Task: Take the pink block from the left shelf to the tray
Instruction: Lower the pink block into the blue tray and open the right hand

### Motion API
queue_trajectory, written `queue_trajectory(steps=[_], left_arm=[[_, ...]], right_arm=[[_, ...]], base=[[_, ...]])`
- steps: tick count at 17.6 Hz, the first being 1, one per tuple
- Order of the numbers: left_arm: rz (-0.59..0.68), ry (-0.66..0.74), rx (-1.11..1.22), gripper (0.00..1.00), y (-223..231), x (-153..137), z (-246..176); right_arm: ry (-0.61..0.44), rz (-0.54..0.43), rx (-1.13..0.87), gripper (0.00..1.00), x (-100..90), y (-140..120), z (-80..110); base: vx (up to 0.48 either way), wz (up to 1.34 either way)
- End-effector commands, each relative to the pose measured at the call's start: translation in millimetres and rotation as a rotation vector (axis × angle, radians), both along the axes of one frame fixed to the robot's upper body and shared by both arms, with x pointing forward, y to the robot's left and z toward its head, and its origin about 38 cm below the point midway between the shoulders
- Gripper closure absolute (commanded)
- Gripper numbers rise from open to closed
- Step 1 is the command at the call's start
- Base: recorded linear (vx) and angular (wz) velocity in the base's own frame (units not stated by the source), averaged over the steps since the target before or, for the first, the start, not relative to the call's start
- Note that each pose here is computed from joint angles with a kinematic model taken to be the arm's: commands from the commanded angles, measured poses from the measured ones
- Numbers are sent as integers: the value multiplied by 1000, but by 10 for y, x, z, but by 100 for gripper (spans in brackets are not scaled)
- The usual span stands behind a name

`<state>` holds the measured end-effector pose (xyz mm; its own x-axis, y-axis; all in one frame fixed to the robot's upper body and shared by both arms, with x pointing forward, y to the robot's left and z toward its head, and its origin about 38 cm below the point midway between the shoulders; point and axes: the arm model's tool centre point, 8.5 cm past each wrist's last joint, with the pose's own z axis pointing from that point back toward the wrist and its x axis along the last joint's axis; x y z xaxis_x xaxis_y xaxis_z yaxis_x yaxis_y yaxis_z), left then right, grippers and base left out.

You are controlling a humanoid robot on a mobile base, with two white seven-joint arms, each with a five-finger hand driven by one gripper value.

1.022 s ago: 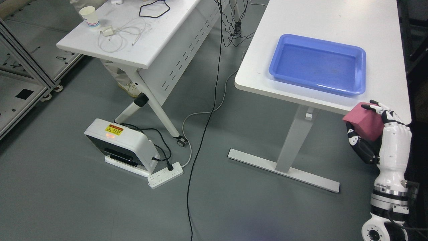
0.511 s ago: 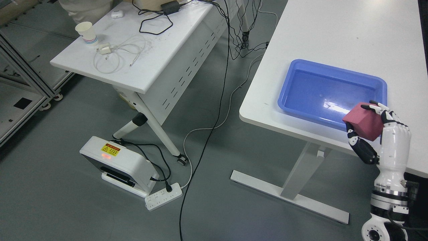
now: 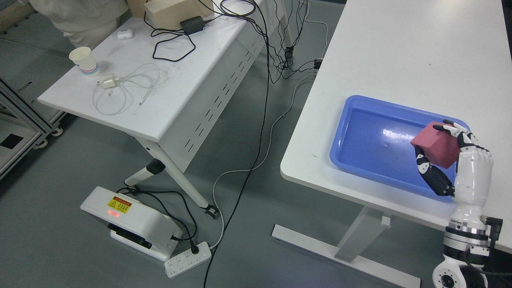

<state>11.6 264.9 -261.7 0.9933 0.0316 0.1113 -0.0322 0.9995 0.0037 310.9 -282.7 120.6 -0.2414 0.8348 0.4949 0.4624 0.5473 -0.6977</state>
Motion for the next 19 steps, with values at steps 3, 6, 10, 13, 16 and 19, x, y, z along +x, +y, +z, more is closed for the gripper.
queue_trajectory(steps=[3,6,10,13,16,19], left_arm=[[-5,-41,18,0,114,210,15],[-5,-41,18,0,114,210,15],[-4,-41,18,0,114,210,15],[-5,-41,18,0,114,210,15],[-5,-41,18,0,114,210,15],[-5,-41,18,0,114,210,15]], right_arm=[[63,46,-15,95,41,86,-66],[193,133,-49,87,75,207,-182],[256,173,-66,81,93,247,-235],[269,158,-57,62,107,233,-255],[287,145,11,42,117,189,-299],[298,157,146,22,120,138,-339]], base=[[204,-22],[155,-11],[112,-19],[64,0],[42,0],[7,-1]])
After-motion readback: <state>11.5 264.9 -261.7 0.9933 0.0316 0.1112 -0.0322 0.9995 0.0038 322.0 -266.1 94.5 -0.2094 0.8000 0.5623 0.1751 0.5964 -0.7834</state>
